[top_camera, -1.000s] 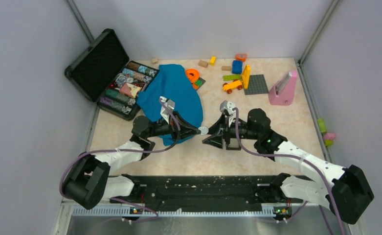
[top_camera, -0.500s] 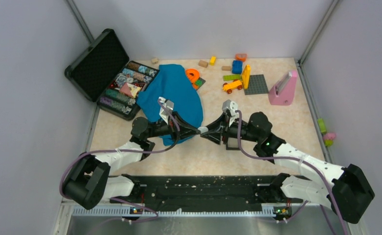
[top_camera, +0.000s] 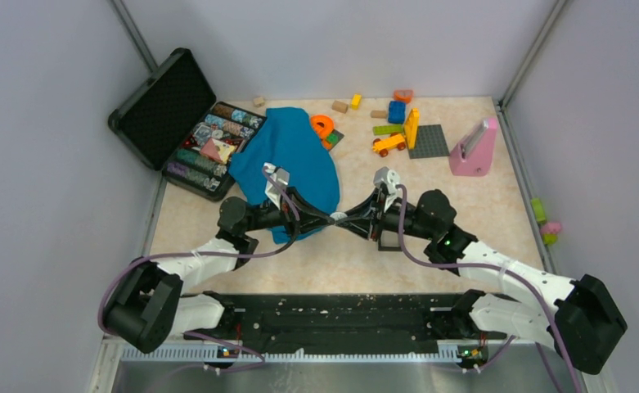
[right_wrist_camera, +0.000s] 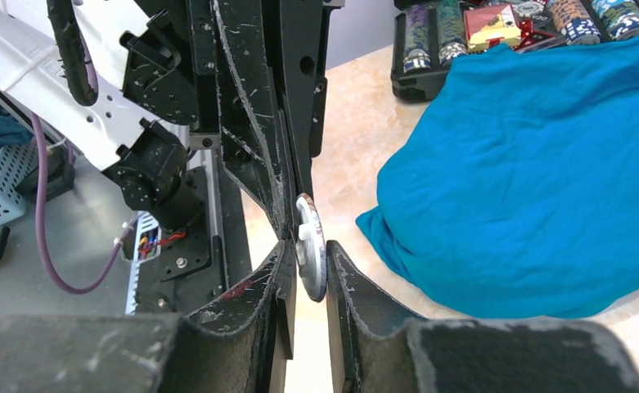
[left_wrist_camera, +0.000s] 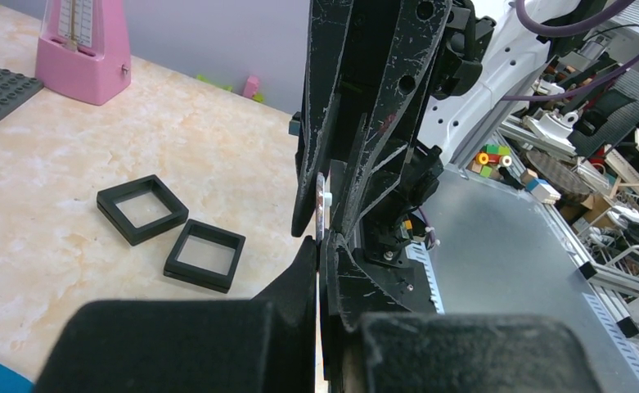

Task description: Remove the brooch from the garment

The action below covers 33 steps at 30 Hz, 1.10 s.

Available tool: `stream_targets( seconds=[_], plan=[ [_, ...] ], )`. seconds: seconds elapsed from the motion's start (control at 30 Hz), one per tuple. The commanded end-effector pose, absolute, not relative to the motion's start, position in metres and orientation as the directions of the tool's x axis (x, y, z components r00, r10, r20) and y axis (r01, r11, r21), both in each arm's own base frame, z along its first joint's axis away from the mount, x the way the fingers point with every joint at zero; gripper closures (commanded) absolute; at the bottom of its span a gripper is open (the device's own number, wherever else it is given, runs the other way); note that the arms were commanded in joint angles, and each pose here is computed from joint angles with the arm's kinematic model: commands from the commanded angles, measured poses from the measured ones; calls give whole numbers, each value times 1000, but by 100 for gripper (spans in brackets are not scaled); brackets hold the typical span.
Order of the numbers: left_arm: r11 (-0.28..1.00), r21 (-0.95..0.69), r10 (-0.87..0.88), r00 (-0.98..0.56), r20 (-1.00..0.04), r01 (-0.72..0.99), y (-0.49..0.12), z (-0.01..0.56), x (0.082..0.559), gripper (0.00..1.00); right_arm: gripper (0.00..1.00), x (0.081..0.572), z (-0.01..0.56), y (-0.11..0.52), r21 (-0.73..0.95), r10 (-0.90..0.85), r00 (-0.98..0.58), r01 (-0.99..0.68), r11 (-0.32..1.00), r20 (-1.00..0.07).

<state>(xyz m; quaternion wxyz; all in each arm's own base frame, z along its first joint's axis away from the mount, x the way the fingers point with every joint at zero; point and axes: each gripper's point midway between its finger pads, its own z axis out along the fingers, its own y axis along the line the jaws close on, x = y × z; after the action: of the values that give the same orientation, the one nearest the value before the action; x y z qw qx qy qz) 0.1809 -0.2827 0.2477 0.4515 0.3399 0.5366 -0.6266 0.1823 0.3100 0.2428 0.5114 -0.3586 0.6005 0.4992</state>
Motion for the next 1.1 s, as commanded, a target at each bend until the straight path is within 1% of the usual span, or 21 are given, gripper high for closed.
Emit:
stream_targets(
  seconds=[0.0,0.2,0.27,0.4,0.5,0.67,0.7,0.8,0.97,1.03,1.07],
  plan=[
    [-36,-287,-230,-288,-930,957,-280,260,173,100,81,188,262,309,223,141,-190,-934,278,-972],
    [-45,-277,-226,-280,-933,960,-280,259,172,100,86,188,265,311,260,151,-225,-926,275,-963],
    [-49,-265,-229,-269,-936,963,-281,260,170,100,88,193,265,310,286,160,-247,-910,301,-956],
    [-42,-251,-233,-254,-939,967,-280,261,168,100,95,199,265,309,332,170,-290,-883,333,-942],
    [-33,-244,-223,-245,-943,969,-281,259,168,100,96,197,265,311,331,156,-296,-888,318,-942],
    [-38,-241,-210,-243,-947,970,-284,258,166,100,95,195,262,315,339,127,-315,-892,300,-941],
    [-36,-245,-209,-247,-946,969,-284,257,167,100,93,193,261,316,339,121,-317,-896,288,-941],
    [-31,-258,-203,-259,-944,966,-285,256,169,100,83,181,263,319,316,105,-300,-923,219,-948],
    [-20,-264,-208,-263,-942,964,-285,257,170,100,72,178,261,314,289,104,-272,-932,219,-957],
    [-14,-267,-206,-264,-942,964,-285,257,172,100,72,177,259,313,278,98,-262,-935,220,-960],
    [-16,-267,-203,-265,-943,964,-285,256,172,100,74,177,259,312,278,99,-262,-933,227,-960]
  ],
)
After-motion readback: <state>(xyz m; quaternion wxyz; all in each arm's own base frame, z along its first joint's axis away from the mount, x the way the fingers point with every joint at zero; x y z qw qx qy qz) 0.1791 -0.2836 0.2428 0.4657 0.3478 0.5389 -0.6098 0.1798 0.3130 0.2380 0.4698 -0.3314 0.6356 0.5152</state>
